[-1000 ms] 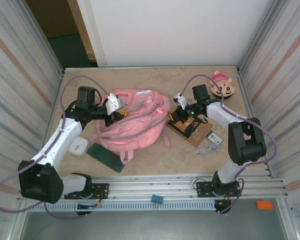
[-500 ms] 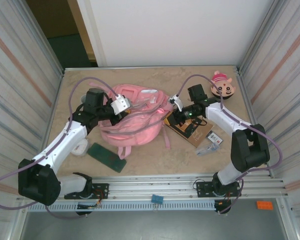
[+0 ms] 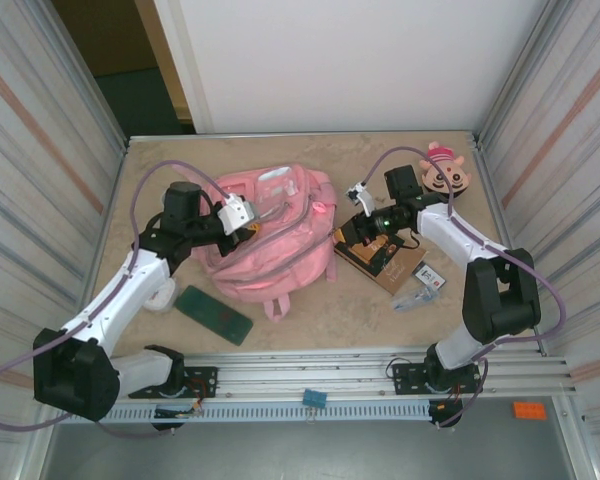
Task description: Pack the student bag
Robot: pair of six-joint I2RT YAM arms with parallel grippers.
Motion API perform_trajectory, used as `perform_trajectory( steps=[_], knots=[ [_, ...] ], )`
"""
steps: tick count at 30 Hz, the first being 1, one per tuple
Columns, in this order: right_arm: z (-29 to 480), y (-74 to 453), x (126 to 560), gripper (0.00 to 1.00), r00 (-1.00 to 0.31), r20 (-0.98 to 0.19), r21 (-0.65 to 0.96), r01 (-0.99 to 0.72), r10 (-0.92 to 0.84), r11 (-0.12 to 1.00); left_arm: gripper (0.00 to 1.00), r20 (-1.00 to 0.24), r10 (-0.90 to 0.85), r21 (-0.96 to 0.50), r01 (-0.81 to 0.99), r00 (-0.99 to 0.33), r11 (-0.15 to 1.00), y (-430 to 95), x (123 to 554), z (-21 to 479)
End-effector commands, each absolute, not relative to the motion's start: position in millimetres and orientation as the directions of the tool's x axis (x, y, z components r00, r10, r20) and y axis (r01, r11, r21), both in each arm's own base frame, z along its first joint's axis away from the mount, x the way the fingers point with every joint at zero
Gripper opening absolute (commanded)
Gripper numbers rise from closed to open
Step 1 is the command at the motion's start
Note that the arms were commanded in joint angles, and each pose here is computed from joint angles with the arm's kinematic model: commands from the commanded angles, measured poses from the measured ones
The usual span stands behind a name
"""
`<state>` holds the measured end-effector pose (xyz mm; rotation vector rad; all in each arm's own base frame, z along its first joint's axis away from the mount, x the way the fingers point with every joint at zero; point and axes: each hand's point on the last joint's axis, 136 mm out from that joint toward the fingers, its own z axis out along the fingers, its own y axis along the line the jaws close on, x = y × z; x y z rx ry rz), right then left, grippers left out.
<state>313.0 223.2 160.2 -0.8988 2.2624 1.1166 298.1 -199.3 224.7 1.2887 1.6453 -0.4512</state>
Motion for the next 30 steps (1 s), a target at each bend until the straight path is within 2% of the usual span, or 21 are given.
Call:
perform_trajectory(
  steps=[1,10,15,19,22,24,30],
  knots=[
    [153.0,204.8,341.0,0.05,-0.710,-0.638,0.482,-0.671,-0.299,0.563,0.00,-0.881,0.434,0.338,0.892,0.189,0.299,-204.1,280.7,268.6],
    [152.1,202.7,371.8,0.05,-0.685,-0.675,0.422,-0.665,-0.276,0.616,0.00,-0.899,0.372,0.305,0.940,0.232,0.150,-213.6,253.3,271.9],
    [136.6,179.8,407.6,0.04,-0.706,-0.673,0.321,-0.548,-0.221,0.772,0.00,-0.902,0.356,0.300,0.948,0.245,0.106,-215.5,244.3,274.7],
    [139.9,174.1,431.1,0.06,-0.708,-0.693,0.344,-0.494,-0.139,0.799,0.00,-0.904,0.351,0.295,0.950,0.244,0.099,-216.2,241.5,274.8],
    [136.3,176.1,438.9,0.10,-0.709,-0.692,0.349,-0.492,-0.135,0.798,0.00,-0.910,0.356,0.279,0.949,0.212,0.149,-214.9,249.9,273.9],
    [136.1,178.9,438.5,0.13,-0.702,-0.697,0.353,-0.511,-0.144,0.784,0.00,-0.914,0.353,0.274,0.946,0.201,0.171,-214.5,252.7,274.4],
    [151.6,180.9,405.5,0.41,-0.678,-0.705,0.356,-0.591,-0.207,0.724,0.00,-0.917,0.385,0.238,0.917,0.103,0.320,-206.2,279.0,269.3]
  ],
)
